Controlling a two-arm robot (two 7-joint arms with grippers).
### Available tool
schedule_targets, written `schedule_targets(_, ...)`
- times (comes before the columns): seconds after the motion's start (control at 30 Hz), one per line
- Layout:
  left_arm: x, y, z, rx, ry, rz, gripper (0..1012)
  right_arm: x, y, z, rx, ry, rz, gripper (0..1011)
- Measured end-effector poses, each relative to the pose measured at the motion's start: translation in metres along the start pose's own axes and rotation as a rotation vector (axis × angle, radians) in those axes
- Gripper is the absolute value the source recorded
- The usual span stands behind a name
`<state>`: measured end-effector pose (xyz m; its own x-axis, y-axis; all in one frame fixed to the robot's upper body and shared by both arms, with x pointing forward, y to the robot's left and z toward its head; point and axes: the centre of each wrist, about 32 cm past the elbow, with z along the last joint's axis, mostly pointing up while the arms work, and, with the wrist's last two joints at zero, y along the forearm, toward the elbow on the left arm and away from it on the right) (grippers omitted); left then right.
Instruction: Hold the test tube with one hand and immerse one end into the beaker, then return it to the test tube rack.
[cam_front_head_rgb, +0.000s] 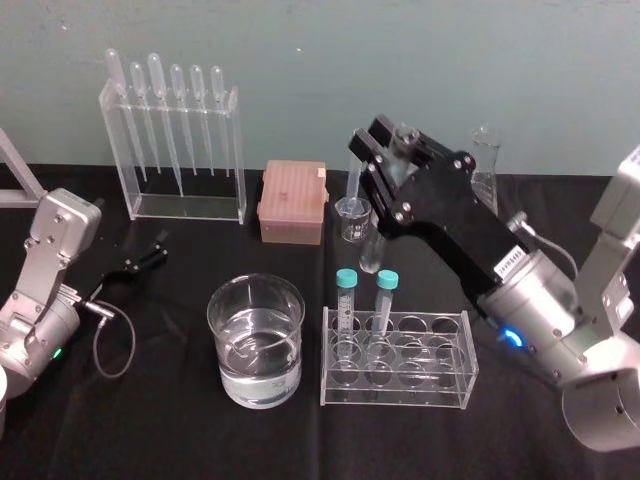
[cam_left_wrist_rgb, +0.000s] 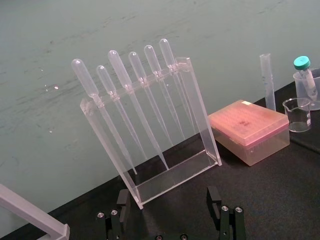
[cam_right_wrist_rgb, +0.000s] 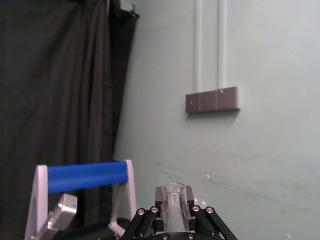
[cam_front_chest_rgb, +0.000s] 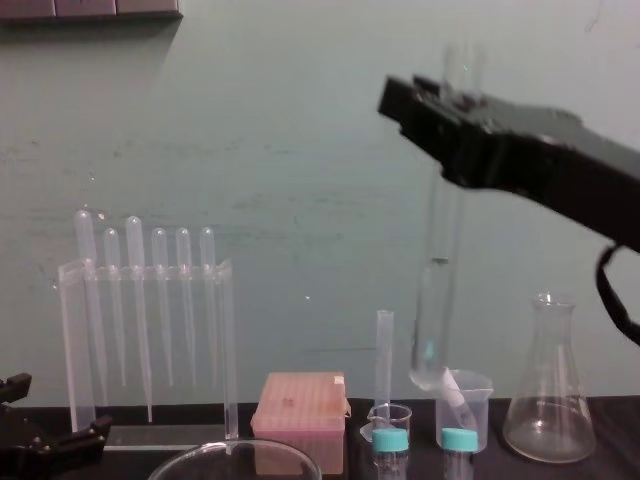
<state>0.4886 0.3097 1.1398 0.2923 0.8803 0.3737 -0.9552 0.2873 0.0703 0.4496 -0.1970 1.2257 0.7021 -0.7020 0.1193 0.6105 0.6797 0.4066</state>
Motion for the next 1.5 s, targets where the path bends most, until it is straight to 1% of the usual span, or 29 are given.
schedule_targets(0.1,0.0000,0.000,0.000,0.000,0.000,0.000,1000,0.0029,0.006,0.000,0.005,0.008,0.018,211)
schedule_targets(0.2,0.0000,0.000,0.000,0.000,0.000,0.000,1000,0.0061,0.014,-0.002,0.008,0.033,0.048,211)
schedule_targets(0.33,0.0000,0.000,0.000,0.000,0.000,0.000,1000,0.0105,0.026,-0.009,0.008,0.083,0.098,210)
schedule_targets(0.47,0.0000,0.000,0.000,0.000,0.000,0.000,1000,0.0149,0.037,-0.012,0.007,0.119,0.142,210)
schedule_targets(0.53,0.0000,0.000,0.000,0.000,0.000,0.000,1000,0.0166,0.042,-0.015,0.002,0.134,0.165,210)
schedule_targets(0.57,0.0000,0.000,0.000,0.000,0.000,0.000,1000,0.0166,0.042,-0.015,0.002,0.134,0.165,210)
schedule_targets(0.63,0.0000,0.000,0.000,0.000,0.000,0.000,1000,0.0192,0.049,-0.018,-0.007,0.150,0.199,210)
schedule_targets(0.7,0.0000,0.000,0.000,0.000,0.000,0.000,1000,0.0201,0.052,-0.020,-0.011,0.157,0.213,210)
schedule_targets(0.73,0.0000,0.000,0.000,0.000,0.000,0.000,1000,0.0209,0.055,-0.023,-0.017,0.167,0.228,210)
schedule_targets(0.87,0.0000,0.000,0.000,0.000,0.000,0.000,1000,0.0219,0.060,-0.028,-0.026,0.188,0.256,211)
schedule_targets(1.07,0.0000,0.000,0.000,0.000,0.000,0.000,1000,0.0233,0.066,-0.042,-0.047,0.236,0.308,211)
schedule_targets(1.37,0.0000,0.000,0.000,0.000,0.000,0.000,1000,0.0244,0.071,-0.058,-0.080,0.273,0.356,210)
schedule_targets(1.4,0.0000,0.000,0.000,0.000,0.000,0.000,1000,0.0245,0.071,-0.061,-0.087,0.279,0.362,210)
schedule_targets(1.43,0.0000,0.000,0.000,0.000,0.000,0.000,1000,0.0245,0.071,-0.061,-0.087,0.279,0.362,210)
schedule_targets(1.5,0.0000,0.000,0.000,0.000,0.000,0.000,1000,0.0240,0.072,-0.067,-0.099,0.291,0.371,210)
